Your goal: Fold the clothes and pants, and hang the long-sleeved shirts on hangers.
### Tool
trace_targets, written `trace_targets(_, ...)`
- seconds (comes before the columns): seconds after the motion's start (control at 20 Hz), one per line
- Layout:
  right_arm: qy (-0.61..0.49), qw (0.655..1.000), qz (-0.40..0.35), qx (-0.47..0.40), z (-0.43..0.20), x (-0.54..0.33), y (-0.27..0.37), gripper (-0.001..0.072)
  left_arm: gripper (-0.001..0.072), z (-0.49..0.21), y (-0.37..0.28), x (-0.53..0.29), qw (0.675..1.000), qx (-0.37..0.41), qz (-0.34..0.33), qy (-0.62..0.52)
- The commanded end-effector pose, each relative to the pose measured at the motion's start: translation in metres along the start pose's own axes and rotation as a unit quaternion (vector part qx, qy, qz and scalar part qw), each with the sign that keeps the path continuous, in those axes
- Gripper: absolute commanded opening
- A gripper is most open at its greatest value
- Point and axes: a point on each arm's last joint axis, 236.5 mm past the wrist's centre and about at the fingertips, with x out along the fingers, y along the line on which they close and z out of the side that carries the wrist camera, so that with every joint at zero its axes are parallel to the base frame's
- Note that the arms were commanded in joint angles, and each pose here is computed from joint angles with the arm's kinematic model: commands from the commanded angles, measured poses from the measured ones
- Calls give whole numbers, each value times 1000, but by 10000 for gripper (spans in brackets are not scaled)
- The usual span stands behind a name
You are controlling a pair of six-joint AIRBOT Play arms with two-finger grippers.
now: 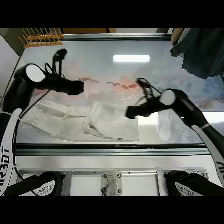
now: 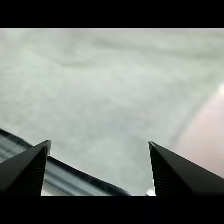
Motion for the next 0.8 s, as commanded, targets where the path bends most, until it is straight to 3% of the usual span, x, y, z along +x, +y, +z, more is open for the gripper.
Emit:
trace_targets(0.0, 2, 984, -18, 179, -49, 5, -95, 671, 30, -46, -6, 28, 999, -1, -3, 38)
trace_targets(0.2, -19, 973, 45, 225, -37, 39, -95, 670, 30, -63, -17, 41, 998, 10, -8, 55)
trace_targets(0.55, 4, 958, 187, 219, -29, 104, -1, 638, 30, -62, -22, 43, 999, 16, -10, 51)
trace_targets(0.6, 7, 957, 196, 214, -30, 109, 7, 570, 30, -62, -22, 43, 998, 16, -11, 51)
trace_targets(0.65, 8, 958, 202, 204, -32, 111, 13, 457, 30, -62, -22, 43, 998, 16, -11, 51)
trace_targets(0.75, 4, 961, 205, 185, -31, 109, 15, 123, 30, -61, -22, 43, 999, 16, -11, 51)
